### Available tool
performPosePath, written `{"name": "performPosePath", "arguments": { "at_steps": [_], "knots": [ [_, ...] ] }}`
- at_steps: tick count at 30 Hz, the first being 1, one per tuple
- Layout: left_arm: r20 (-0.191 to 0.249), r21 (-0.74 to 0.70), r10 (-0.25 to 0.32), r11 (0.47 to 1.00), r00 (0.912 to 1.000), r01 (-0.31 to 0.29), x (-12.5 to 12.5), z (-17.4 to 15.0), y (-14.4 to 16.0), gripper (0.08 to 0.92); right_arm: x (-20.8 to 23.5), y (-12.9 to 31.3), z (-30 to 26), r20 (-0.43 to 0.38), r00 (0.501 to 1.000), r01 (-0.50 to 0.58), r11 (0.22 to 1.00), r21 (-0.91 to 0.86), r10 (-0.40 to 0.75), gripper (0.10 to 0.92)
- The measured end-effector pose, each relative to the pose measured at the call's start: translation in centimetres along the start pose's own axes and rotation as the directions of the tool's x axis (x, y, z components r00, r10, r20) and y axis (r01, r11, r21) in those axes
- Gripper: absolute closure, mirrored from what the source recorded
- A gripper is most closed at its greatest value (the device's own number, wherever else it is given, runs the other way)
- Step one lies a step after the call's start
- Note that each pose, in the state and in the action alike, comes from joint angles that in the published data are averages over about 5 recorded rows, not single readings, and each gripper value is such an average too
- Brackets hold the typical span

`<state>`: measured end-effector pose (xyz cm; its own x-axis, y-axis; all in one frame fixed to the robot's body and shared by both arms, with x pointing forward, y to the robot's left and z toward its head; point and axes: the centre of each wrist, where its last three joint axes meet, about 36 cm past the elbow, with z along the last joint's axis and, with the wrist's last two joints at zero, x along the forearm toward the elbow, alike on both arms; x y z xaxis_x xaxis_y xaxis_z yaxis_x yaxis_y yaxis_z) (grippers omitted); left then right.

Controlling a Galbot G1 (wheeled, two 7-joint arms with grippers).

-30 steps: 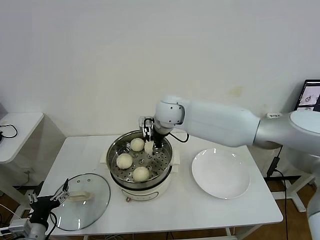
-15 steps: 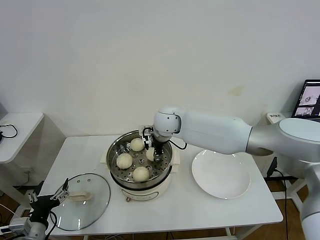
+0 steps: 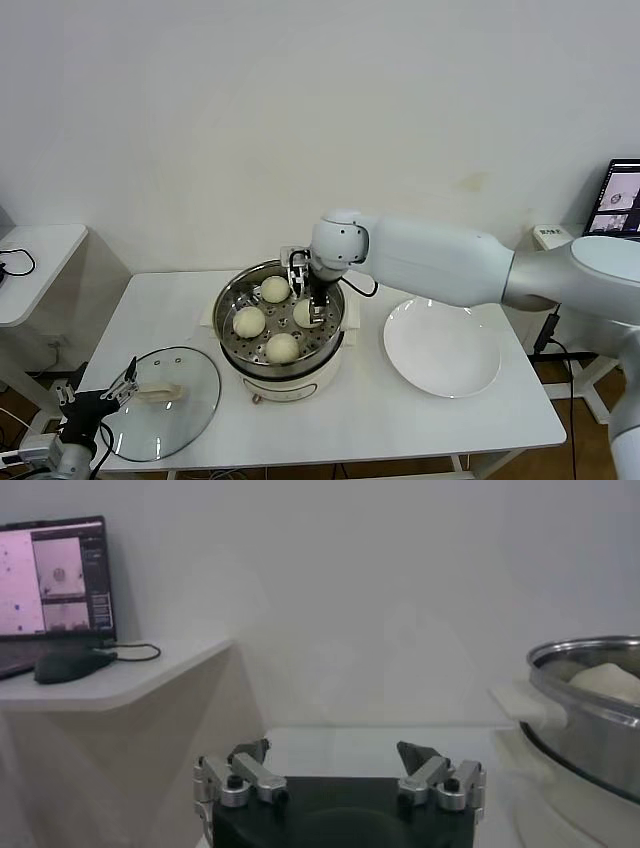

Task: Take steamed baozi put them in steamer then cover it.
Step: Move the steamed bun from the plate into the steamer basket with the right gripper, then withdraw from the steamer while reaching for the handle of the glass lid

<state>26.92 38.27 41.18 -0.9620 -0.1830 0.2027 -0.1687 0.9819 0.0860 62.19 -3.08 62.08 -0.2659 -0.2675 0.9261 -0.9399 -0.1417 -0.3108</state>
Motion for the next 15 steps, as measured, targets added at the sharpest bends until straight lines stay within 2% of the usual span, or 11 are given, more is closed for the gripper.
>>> {"name": "performPosePath", "arguments": {
  "at_steps": [9, 15],
  "knots": [
    [0.002, -0.009, 0.008, 1.000, 1.0000, -0.008, -0.1, 0.0, -0.1, 0.177, 3.6, 1.2, 2.6, 0.091, 0.989, -0.108, 0.993, -0.045, 0.112, 0.200],
    [0.002, -0.015, 0.007, 1.000, 1.0000, -0.007, -0.1, 0.0, -0.1, 0.177, 4.6, 4.0, 6.2, 0.206, 0.942, -0.236, 0.960, -0.150, 0.264, 0.199]
  ]
}}
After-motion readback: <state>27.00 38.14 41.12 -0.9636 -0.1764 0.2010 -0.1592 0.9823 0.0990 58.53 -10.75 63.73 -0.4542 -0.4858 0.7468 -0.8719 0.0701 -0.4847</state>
